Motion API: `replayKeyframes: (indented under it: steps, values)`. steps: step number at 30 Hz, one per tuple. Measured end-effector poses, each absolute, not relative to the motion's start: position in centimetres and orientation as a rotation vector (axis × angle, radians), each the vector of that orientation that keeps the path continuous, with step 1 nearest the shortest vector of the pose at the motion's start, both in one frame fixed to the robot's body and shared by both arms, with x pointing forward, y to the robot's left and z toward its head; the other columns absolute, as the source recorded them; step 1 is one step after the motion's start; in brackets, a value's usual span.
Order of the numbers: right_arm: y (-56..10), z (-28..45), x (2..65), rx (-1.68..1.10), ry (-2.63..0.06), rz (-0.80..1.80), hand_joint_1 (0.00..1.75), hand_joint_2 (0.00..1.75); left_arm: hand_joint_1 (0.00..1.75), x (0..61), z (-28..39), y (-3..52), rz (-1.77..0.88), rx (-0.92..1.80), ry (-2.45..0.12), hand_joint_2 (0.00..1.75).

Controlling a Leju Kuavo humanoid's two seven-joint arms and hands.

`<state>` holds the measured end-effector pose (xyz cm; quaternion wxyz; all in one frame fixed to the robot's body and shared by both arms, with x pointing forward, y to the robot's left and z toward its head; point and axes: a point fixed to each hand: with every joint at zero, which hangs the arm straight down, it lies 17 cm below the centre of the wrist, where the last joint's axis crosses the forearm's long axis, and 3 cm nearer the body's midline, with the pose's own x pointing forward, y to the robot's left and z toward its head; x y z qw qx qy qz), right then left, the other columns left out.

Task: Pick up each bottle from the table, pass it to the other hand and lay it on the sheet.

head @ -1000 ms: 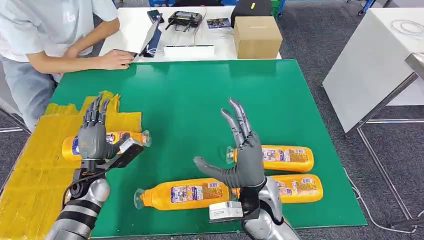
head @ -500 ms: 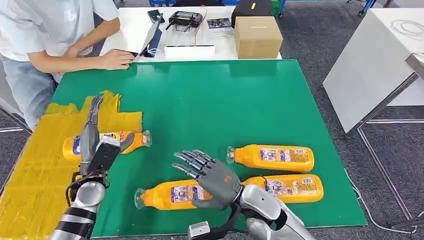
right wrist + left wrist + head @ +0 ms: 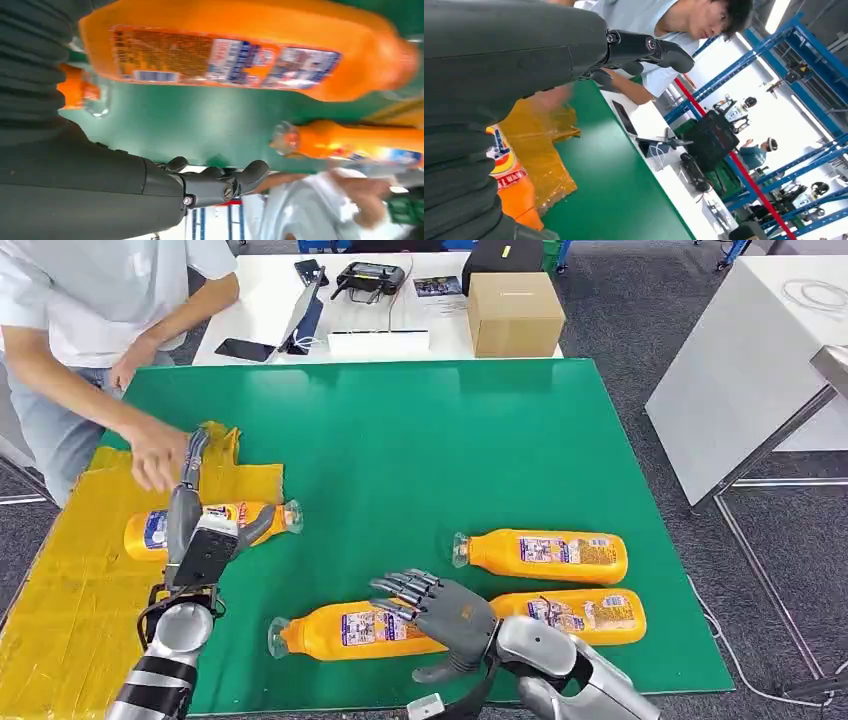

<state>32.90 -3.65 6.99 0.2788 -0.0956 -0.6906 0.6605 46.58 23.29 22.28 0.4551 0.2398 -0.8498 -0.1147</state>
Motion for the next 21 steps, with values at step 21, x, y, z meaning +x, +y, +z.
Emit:
replayKeyframes:
  steps: [21]
  values:
    - [-5.3, 6.2, 35.3, -0.547, -1.791, 1.830, 0.00, 1.75, 0.00, 45.5, 20.9, 22.8, -0.269, 0.569, -2.072, 1.75]
